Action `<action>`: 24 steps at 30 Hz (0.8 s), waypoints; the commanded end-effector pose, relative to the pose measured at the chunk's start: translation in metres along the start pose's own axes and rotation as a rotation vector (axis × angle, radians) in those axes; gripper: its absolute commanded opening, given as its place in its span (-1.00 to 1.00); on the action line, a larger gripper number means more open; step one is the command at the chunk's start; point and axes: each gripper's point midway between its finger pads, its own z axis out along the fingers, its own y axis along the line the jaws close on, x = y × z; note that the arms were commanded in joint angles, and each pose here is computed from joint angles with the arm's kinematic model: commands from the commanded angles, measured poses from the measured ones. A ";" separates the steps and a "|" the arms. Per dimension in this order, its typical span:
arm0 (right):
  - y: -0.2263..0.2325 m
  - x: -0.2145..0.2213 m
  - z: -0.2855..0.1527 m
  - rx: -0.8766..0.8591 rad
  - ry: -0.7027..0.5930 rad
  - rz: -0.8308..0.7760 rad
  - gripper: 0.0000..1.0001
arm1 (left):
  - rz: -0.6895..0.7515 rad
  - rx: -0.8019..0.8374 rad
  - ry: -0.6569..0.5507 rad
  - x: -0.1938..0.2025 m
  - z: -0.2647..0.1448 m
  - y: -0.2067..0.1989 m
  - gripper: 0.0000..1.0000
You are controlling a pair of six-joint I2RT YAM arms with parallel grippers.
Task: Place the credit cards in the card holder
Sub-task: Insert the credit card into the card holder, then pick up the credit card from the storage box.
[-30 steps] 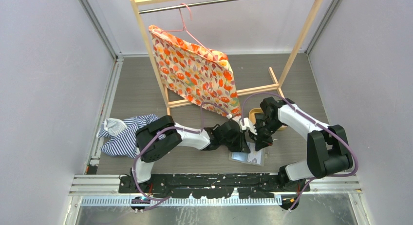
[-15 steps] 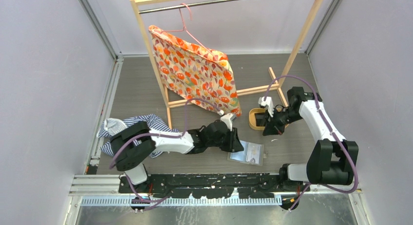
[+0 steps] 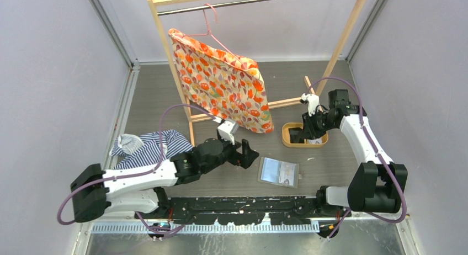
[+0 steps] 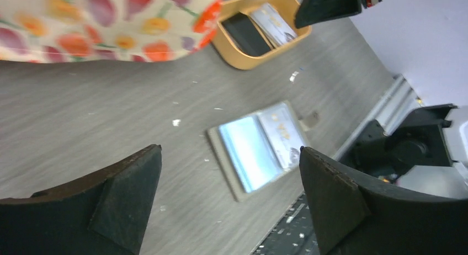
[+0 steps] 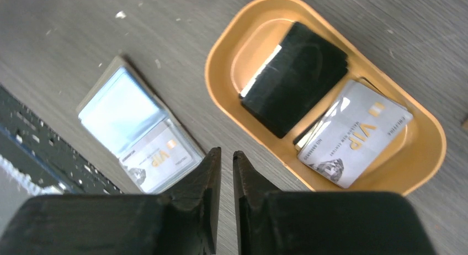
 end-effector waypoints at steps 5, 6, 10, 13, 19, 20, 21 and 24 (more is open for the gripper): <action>-0.037 -0.016 0.020 0.215 -0.008 0.122 -0.41 | 0.062 -0.170 -0.153 -0.018 -0.039 0.055 0.99; -0.033 -0.018 0.028 0.219 0.007 0.111 -0.38 | 0.058 -0.170 -0.160 -0.018 -0.041 0.056 0.99; -0.041 -0.023 0.040 0.278 0.020 0.120 -0.25 | 0.033 -0.189 -0.179 -0.015 -0.047 0.065 1.00; -0.047 -0.025 0.050 0.331 0.024 0.157 -0.13 | 0.004 -0.197 -0.187 -0.012 -0.048 0.068 1.00; -0.042 -0.021 0.067 0.311 0.055 0.201 0.20 | -0.043 -0.202 -0.189 -0.005 -0.046 0.071 0.99; -0.043 -0.020 0.067 0.322 0.059 0.198 0.26 | -0.047 -0.206 -0.188 -0.003 -0.046 0.072 1.00; -0.044 -0.019 0.068 0.331 0.064 0.198 0.28 | -0.052 -0.211 -0.191 -0.003 -0.045 0.074 0.99; -0.048 -0.015 0.072 0.358 0.088 0.200 0.30 | -0.063 -0.213 -0.197 0.000 -0.042 0.076 0.99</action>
